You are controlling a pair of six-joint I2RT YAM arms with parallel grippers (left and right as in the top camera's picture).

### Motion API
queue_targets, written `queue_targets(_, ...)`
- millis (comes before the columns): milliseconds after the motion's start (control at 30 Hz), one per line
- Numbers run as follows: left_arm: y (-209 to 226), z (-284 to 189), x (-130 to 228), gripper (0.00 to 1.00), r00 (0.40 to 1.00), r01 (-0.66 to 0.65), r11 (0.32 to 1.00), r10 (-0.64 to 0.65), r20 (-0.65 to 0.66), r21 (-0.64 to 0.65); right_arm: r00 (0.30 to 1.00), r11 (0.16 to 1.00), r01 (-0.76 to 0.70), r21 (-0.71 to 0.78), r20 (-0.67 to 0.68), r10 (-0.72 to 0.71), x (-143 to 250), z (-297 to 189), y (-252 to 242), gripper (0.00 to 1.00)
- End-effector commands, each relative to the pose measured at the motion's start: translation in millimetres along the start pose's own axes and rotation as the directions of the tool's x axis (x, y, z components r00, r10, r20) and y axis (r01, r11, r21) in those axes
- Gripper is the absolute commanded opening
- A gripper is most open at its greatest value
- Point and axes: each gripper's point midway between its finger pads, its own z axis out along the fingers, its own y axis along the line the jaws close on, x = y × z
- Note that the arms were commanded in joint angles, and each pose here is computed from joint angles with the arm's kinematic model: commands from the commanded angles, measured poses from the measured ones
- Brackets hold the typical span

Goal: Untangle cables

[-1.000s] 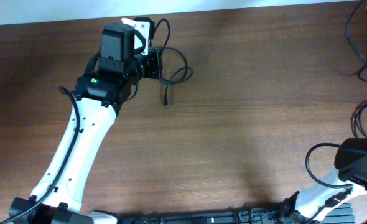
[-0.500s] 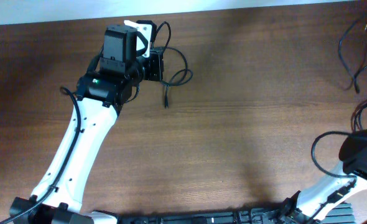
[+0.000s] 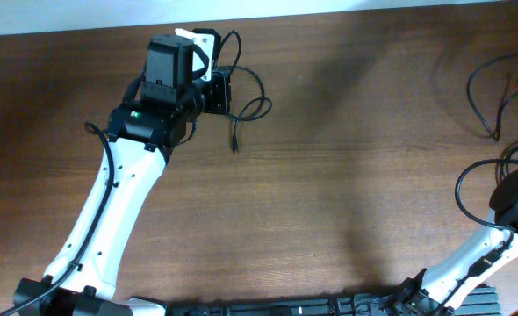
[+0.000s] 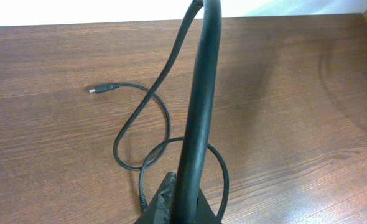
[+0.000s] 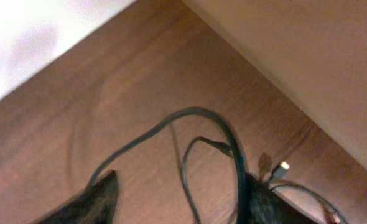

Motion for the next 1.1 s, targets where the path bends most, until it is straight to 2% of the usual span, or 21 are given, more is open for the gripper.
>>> queue_targets(0,-3.8,-10.1,-7.0,0.0,0.999,-0.021,1.0,0.021,0.029,0.002,1.0,0.999,-0.01,0.031,-0.023,0.01,5.6,2.0,-11.3,0.8)
queue_targets(33,-3.8,-10.1,-6.9,0.0,0.999,-0.021,1.0,0.021,0.028,0.001,0.999,0.999,-0.01,0.033,-0.038,0.011,9.2,1.8,-12.3,0.88)
queue_targets(133,-4.3,-10.1,-6.8,0.0,0.999,-0.021,1.0,0.021,0.028,0.003,0.997,0.999,-0.008,0.036,-0.079,0.01,19.4,1.2,-12.8,0.99)
queue_targets(233,-5.5,-10.0,-6.5,0.0,0.999,-0.021,1.0,0.021,0.026,0.01,0.992,1.0,-0.006,0.023,-0.122,0.009,29.8,0.1,-10.8,0.99)
queue_targets(333,-10.3,-10.2,-5.8,0.0,0.999,-0.024,0.999,0.023,0.022,0.039,0.979,0.973,0.094,-0.209,-0.158,-0.128,42.9,-6.9,25.3,0.99)
queue_targets(367,-19.4,-11.2,-5.3,0.0,0.997,-0.071,0.993,0.069,0.023,0.089,0.967,0.915,0.146,-0.376,-0.139,-0.212,49.0,-15.6,52.0,0.99)
queue_targets(433,-43.6,-17.2,-4.1,0.0,0.982,-0.188,0.956,0.183,0.045,0.224,0.954,0.81,0.193,-0.553,-0.087,-0.286,54.9,-31.1,81.2,0.99)
queue_targets(467,-59.6,-24.8,-3.9,0.0,0.966,-0.26,0.915,0.249,0.077,0.307,0.947,0.746,0.215,-0.631,-0.053,-0.317,58.1,-40.7,95.1,0.99)
queue_targets(600,-95.4,-58.9,-13.1,0.0,0.912,-0.411,0.793,0.354,0.209,0.45,0.923,0.513,0.263,-0.817,0.058,-0.381,72.4,-80.4,136.7,0.99)
queue_targets(667,-106.1,-74.3,-17.9,0.0,0.884,-0.467,0.75,0.385,0.265,0.469,0.902,0.443,0.294,-0.847,0.093,-0.422,82.3,-94.4,151.4,0.99)
queue_targets(767,-109.8,-88.0,-22.2,0.0,0.852,-0.522,0.726,0.418,0.315,0.449,0.835,0.321,0.372,-0.871,0.163,-0.525,107.3,-122.2,182.3,0.99)
queue_targets(900,-110.6,-92.5,-22.4,0.0,0.846,-0.531,0.722,0.423,0.323,0.444,0.753,0.169,0.439,-0.882,0.259,-0.605,134.1,-162.3,223.8,0.99)
queue_targets(1000,-106.4,-89.3,-15.4,0.0,0.804,-0.595,0.69,0.496,0.328,0.414,0.717,0.095,0.461,-0.882,0.308,-0.626,147.3,-187.5,247.9,0.99)
queue_targets(1067,-93.5,-81.0,-11.0,0.0,0.788,-0.616,0.704,0.544,0.289,0.354,0.688,-0.003,0.478,-0.878,0.376,-0.62,158.8,-217.8,269.2,0.99)
